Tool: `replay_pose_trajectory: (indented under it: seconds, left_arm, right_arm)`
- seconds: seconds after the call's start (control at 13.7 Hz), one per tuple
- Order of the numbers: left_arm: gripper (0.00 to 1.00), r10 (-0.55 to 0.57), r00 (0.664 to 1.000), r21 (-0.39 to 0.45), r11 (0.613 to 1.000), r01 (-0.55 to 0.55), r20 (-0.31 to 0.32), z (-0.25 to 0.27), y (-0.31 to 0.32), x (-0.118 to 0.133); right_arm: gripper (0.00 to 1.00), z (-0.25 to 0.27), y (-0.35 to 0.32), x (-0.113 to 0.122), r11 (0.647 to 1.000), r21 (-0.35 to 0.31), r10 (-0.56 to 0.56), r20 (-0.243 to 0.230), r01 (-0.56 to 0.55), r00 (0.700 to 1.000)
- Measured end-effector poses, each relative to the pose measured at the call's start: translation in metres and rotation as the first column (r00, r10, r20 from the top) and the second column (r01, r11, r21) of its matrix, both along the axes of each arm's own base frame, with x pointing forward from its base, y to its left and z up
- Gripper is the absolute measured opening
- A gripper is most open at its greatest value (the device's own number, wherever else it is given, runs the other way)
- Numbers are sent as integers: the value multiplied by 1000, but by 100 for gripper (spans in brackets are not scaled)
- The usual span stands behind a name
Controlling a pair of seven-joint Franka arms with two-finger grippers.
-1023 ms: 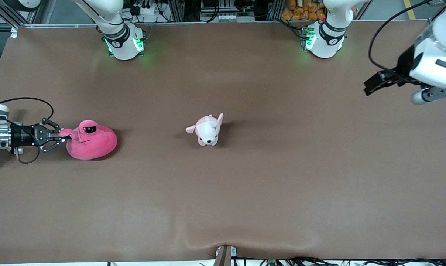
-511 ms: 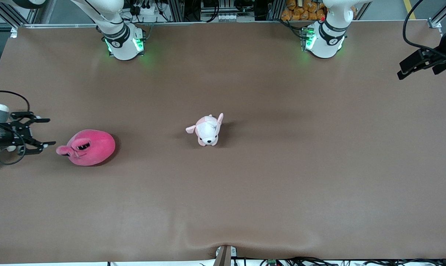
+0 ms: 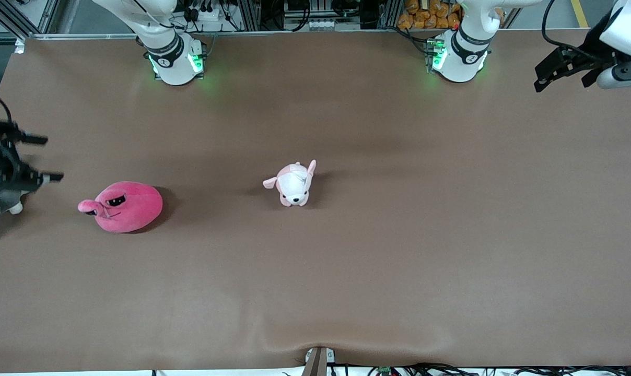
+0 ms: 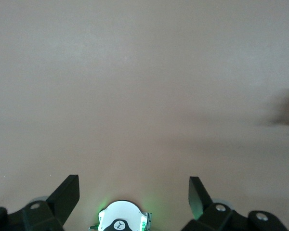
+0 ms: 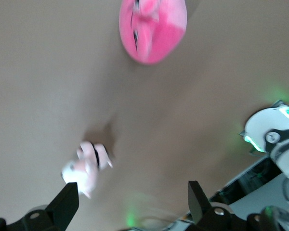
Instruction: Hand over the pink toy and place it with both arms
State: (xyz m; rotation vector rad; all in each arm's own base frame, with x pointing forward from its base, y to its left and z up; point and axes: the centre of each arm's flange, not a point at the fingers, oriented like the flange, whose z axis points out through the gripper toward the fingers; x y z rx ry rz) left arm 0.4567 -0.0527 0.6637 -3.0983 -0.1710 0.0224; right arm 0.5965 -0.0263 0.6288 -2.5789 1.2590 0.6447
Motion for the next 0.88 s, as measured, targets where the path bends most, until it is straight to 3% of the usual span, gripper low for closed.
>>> replay_pose_trajectory:
  seconds: [0.07, 0.15, 0.22, 0.37, 0.66, 0.88]
  left_arm:
    - [100, 2, 1000, -1, 1000, -2, -1, 0, 2, -1]
    - [100, 1, 1000, -1, 1000, -1, -1, 0, 3, -1]
    - [100, -1, 1000, -2, 1000, 1, -1, 0, 3, -1]
    - [100, -5, 1000, -2, 1000, 5, 4, 1, 3, 0]
    - [100, -52, 999, -3, 999, 52, -7, -1, 4, 0]
    - [100, -62, 998, -1, 998, 62, -12, -3, 7, 2]
  right_arm:
    - [100, 27, 26, -17, 993, -34, 116, 52, -114, 992]
    - [100, 48, 48, -34, 965, -97, 254, 97, -245, 962]
    - [100, 65, 64, -49, 918, -153, 385, 126, -366, 914]
    - [100, 82, 70, -71, 834, -195, 545, 154, -516, 824]
    - [100, 61, 52, -93, 764, -269, 644, 247, -587, 724]
    - [100, 59, 57, -118, 713, -331, 698, 260, -618, 667]
